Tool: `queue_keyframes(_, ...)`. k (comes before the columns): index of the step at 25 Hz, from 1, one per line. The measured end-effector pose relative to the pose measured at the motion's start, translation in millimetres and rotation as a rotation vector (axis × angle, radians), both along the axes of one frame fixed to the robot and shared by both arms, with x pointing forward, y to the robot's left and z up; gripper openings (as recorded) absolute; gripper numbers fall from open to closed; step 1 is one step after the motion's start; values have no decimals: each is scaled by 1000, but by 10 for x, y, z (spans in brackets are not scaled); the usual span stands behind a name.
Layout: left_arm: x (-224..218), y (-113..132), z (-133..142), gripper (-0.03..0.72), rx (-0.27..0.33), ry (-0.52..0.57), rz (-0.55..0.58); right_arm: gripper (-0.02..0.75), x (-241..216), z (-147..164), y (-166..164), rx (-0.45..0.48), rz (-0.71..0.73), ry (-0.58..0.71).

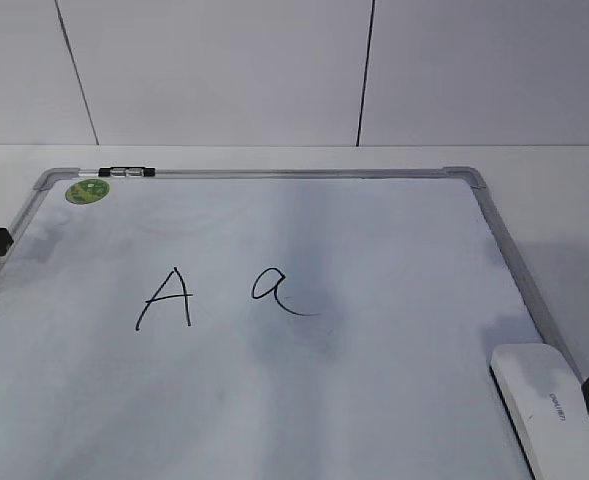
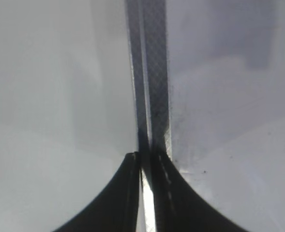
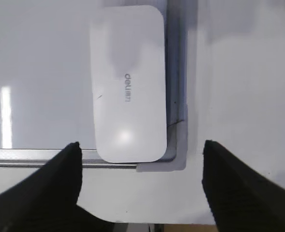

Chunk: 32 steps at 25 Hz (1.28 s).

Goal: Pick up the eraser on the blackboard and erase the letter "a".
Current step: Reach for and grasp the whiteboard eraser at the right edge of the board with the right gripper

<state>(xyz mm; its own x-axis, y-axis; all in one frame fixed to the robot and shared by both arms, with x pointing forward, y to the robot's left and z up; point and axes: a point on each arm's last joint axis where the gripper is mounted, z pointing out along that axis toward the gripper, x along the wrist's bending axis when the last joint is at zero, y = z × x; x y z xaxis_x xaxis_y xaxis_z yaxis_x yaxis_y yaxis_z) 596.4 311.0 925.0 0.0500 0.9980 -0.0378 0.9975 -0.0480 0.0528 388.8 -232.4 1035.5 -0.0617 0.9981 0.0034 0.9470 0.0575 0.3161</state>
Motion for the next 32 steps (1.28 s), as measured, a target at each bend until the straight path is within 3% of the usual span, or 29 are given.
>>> queue_keyframes(16, 0, 0, 0, 54, 0, 0, 0, 591, 248, -268, 114, -52, 0, 63)
queue_keyframes(32, -1, 0, 0, 54, 0, 1, 0, 591, 283, -280, 104, -79, 15, 43)
